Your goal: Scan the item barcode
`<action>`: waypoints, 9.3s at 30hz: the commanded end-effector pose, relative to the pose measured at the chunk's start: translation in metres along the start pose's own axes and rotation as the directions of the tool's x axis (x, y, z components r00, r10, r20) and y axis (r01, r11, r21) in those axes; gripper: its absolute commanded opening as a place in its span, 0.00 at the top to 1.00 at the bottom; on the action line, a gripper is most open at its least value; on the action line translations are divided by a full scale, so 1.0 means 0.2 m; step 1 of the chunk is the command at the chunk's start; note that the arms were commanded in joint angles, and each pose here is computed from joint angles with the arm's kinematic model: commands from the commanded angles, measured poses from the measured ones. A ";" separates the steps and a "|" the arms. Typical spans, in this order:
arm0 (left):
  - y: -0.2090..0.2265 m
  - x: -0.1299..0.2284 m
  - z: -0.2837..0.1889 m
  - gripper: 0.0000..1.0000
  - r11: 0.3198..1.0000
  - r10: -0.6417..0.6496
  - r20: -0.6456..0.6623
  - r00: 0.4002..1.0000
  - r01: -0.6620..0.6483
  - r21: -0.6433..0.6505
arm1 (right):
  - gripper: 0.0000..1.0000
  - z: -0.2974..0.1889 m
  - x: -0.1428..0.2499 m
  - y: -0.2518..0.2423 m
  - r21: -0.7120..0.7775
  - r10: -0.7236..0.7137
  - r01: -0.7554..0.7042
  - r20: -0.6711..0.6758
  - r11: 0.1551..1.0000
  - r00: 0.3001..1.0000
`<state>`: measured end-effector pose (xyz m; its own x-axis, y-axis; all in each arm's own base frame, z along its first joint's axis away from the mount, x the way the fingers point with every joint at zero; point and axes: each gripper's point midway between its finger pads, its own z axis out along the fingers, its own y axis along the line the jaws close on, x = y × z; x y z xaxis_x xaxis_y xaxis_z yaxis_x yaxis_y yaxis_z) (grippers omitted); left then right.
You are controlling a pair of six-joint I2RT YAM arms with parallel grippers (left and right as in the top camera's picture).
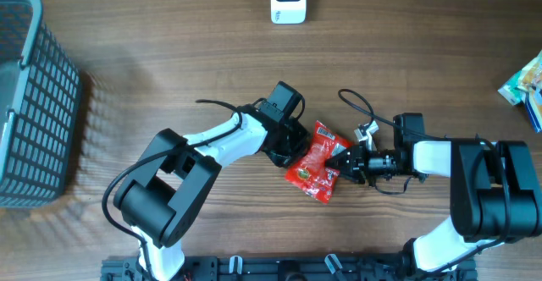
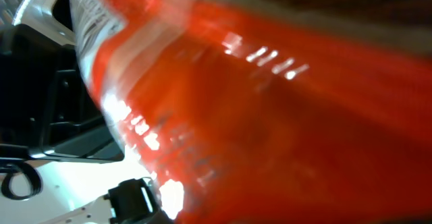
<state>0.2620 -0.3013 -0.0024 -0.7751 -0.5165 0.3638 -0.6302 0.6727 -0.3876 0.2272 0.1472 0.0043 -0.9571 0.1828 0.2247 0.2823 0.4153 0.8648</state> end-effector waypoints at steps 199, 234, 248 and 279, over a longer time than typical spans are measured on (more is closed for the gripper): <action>0.45 -0.83 -0.61 0.00 0.972 0.152 0.438 0.886 -0.052 -0.231 | 0.00 -0.91 0.17 0.67 0.720 -0.824 0.429 0.553 0.546 0.121; 0.45 -0.83 -0.61 0.00 0.972 0.151 0.437 0.886 -0.052 -0.231 | 0.00 -0.95 0.00 0.51 0.812 -0.809 0.343 0.554 0.472 -0.198; 0.45 -0.83 -0.61 0.00 0.972 0.152 0.438 0.886 -0.052 -0.230 | 0.00 -1.03 -0.03 0.46 0.887 -0.862 0.214 0.453 0.410 -0.226; 0.47 -0.82 -0.61 0.00 0.969 0.149 0.428 0.891 -0.046 -0.242 | 0.00 -1.03 -0.03 0.47 0.885 -0.860 0.222 0.455 0.409 -0.229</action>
<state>0.3399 -0.0957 0.0075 -0.8020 -0.5906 -0.0894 -0.5636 0.7978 -0.2144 0.2470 0.0066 0.1732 -0.0092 -0.0008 -1.0000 -0.0641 0.9979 -0.0002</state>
